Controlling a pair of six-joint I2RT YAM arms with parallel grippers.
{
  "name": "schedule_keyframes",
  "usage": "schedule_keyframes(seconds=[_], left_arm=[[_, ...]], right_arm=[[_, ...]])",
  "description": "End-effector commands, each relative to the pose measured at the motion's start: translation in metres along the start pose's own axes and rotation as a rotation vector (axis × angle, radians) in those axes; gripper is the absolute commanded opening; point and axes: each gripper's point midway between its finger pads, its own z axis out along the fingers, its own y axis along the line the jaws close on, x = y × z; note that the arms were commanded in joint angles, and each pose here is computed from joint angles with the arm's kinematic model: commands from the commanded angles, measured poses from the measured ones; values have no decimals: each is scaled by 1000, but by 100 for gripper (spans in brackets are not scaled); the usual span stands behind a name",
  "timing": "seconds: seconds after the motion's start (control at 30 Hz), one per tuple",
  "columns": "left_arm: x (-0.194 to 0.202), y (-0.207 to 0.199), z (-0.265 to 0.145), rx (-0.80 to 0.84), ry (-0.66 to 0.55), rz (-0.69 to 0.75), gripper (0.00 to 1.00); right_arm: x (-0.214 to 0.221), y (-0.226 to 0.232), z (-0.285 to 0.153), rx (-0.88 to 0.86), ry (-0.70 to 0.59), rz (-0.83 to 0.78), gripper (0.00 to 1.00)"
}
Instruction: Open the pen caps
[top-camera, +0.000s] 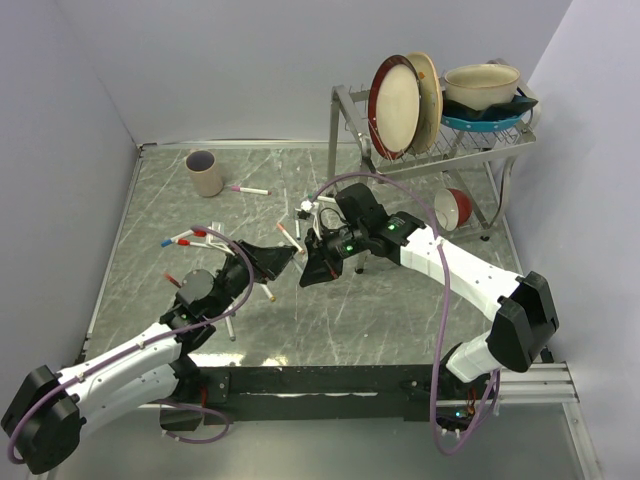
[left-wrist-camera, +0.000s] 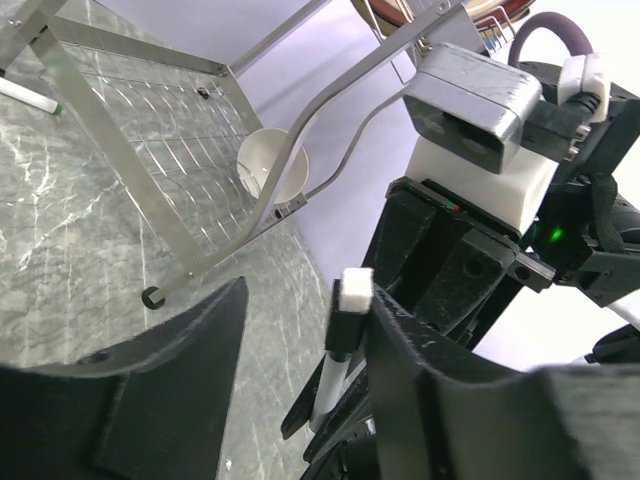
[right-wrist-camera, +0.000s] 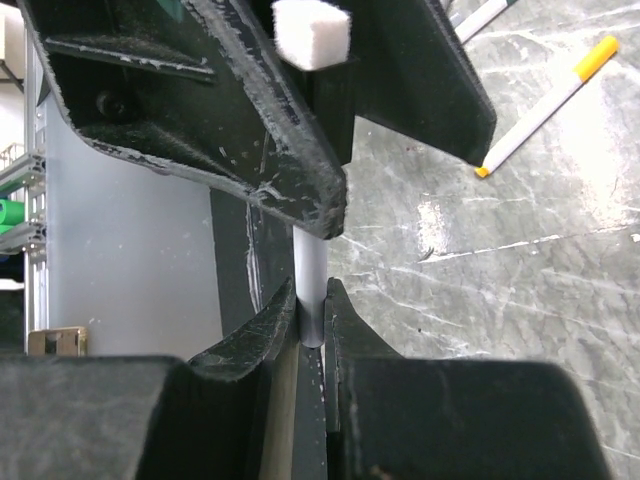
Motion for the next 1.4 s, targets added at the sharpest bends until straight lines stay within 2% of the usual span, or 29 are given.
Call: schedule_keyframes(seconds=[0.0,0.4,0.5,0.53,0.6,0.63,0.67,0.73,0.77,0.8,0.87,1.0,1.07,1.1,1.13,1.17,1.2,1.37], left_arm=[[-9,-23,3,73,-12,16,53],[-14,-32,0,111,-28,14,39],[-13,-31,0,111,-27,11,25],[-13,-31,0,110,-26,5,16],[-11,-30,1,106,-21,0,6],[-11,-29,1,105,-22,-6,3],[-10,-28,0,104,-21,-9,1],[-9,-27,-1,103,-18,-18,1],[-8,-25,-1,102,-17,-23,1],[-8,-25,-1,102,-20,-32,1],[-5,-22,-1,98,-15,-41,1],[-4,-21,0,99,-15,-59,1],[-4,-21,-1,99,-15,-64,1],[-3,-19,-1,91,-16,-69,1],[-6,-19,-1,88,-25,-71,1],[-10,-16,-1,69,-49,-70,1],[-14,-15,0,56,-65,-62,1],[-68,11,2,-110,-240,-44,1]], right_arm=[[-9,8,-1,-34,-15,-37,0],[-5,5,3,-29,4,-35,0],[-3,4,4,-25,11,-37,0],[-3,4,5,-24,13,-38,0],[-3,3,5,-18,16,-43,0],[-2,3,5,-15,20,-42,2],[-5,2,4,-7,16,-51,14],[-9,2,1,6,10,-62,28],[-17,4,-1,6,-2,-82,40],[-20,4,-2,15,0,-84,46],[-34,4,-3,19,-12,-97,55],[-45,5,2,-8,-13,-75,56],[-44,5,8,-17,-2,-59,52],[-43,6,9,-20,2,-59,45],[-39,6,12,-23,12,-51,19],[-36,8,15,-26,20,-52,6],[-32,9,16,-26,32,-51,0],[8,6,20,23,76,-25,0]])
